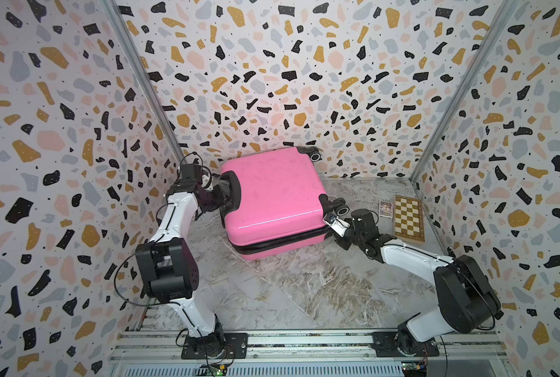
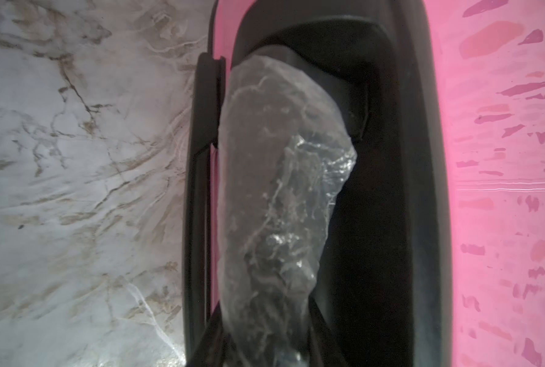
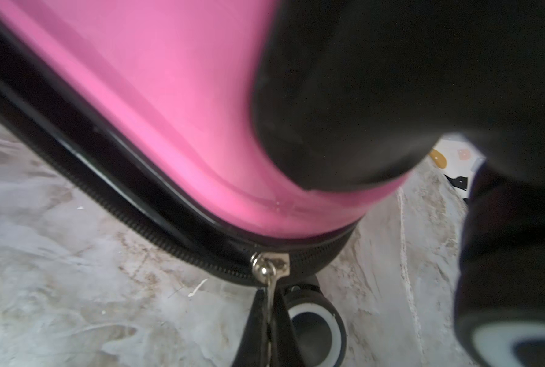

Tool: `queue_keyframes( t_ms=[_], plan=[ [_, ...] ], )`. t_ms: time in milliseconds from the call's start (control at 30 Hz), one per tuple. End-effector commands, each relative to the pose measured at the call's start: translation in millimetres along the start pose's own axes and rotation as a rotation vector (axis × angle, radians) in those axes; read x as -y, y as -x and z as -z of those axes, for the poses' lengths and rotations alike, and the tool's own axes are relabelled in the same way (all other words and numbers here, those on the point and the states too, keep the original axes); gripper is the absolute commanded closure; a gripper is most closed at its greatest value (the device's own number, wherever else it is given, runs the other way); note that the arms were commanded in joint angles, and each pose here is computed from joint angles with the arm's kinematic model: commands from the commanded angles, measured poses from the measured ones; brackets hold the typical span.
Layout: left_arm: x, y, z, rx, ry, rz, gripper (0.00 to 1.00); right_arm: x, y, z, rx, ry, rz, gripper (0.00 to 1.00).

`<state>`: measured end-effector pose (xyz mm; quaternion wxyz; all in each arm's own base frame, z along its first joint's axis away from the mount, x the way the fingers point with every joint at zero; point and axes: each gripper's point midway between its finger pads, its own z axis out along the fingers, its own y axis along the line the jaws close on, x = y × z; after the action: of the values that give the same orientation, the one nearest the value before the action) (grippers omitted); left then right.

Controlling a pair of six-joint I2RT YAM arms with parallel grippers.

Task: Close the suitcase zippers
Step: Zip the zipper on the suitcase.

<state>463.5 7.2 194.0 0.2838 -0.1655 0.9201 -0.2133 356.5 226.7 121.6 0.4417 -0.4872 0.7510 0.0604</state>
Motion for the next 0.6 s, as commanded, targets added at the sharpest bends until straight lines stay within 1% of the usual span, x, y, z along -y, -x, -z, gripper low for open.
queue_keyframes(
  t_ms=[0,67,200,400,567],
  plan=[
    [20.3,3.8,4.8,0.027,-0.090,0.029,0.92,-34.5,24.8,15.2,0.083,0.139,0.003,1.00],
    [21.2,8.5,14.3,0.072,-0.078,0.057,1.00,-46.3,29.8,19.1,0.096,0.183,-0.003,1.00],
    [21.6,15.6,28.1,0.158,-0.055,0.093,1.00,-70.1,33.2,24.9,0.106,0.257,-0.007,1.00],
    [11.5,18.7,39.8,0.240,0.003,0.142,1.00,-105.1,32.0,35.6,0.110,0.357,0.008,1.00],
    [3.9,24.8,48.0,0.293,0.052,0.158,1.00,-120.6,31.8,48.1,0.115,0.383,0.024,1.00]
  ],
)
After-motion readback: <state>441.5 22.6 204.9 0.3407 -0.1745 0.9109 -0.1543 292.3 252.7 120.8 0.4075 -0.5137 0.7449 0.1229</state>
